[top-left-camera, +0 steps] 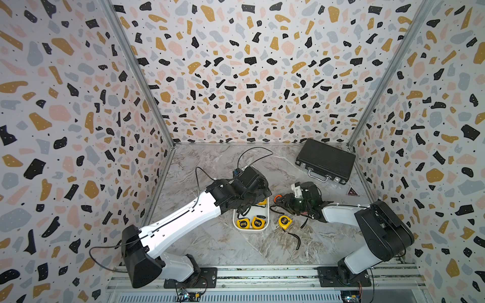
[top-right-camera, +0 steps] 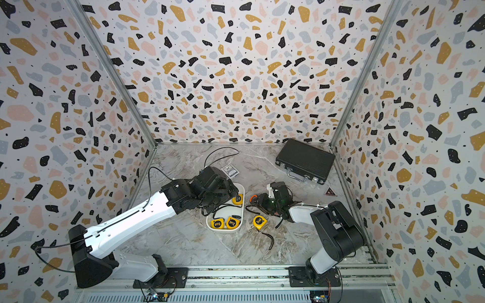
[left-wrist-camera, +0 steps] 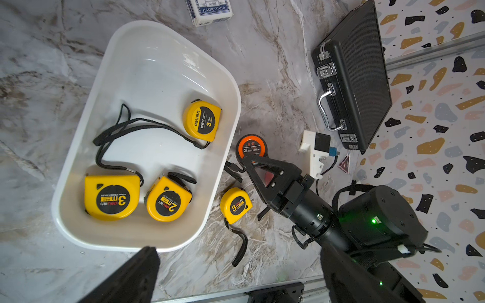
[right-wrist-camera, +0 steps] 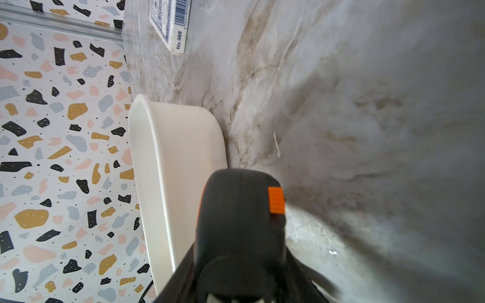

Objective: Take the tape measure out of the storage box
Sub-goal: Place the tape measure at the center of the board.

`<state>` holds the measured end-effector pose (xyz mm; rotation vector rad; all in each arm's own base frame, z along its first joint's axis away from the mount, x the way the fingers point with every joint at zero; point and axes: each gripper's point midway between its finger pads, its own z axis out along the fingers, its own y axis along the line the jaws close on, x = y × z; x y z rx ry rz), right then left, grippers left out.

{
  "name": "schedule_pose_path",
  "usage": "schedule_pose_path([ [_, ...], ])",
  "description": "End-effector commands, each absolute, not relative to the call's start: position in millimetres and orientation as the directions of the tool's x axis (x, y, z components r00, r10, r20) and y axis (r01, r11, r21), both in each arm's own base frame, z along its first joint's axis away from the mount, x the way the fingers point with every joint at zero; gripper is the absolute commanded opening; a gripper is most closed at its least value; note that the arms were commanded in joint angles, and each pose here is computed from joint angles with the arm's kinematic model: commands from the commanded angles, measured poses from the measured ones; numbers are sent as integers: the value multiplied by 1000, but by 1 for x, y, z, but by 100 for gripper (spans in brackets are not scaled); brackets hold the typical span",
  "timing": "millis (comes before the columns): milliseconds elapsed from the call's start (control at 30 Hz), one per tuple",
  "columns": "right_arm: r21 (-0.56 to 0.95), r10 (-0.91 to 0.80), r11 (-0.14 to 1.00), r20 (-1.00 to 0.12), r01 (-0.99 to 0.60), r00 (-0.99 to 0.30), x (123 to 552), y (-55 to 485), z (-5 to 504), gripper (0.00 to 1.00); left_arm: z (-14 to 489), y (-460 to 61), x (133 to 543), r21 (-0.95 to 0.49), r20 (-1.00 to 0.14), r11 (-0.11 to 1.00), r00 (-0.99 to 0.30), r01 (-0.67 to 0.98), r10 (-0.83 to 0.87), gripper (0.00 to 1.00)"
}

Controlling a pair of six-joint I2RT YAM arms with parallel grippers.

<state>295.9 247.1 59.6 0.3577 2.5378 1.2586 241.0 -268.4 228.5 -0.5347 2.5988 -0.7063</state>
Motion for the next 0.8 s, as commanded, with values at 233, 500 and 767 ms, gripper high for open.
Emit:
schedule_pose_path([
  [233,799,321,594,-128,94,-938,299,249,64,48,227,-266,243,-544,-285,802,-845,-245,-452,100],
  [500,783,310,613,-120,102,-943,294,246,62,57,225,-265,243,-538,-284,805,-846,-249,-452,100],
  [767,762,297,642,-150,80,-943,290,239,70,68,213,-265,248,-477,-301,850,-866,-225,-399,100],
])
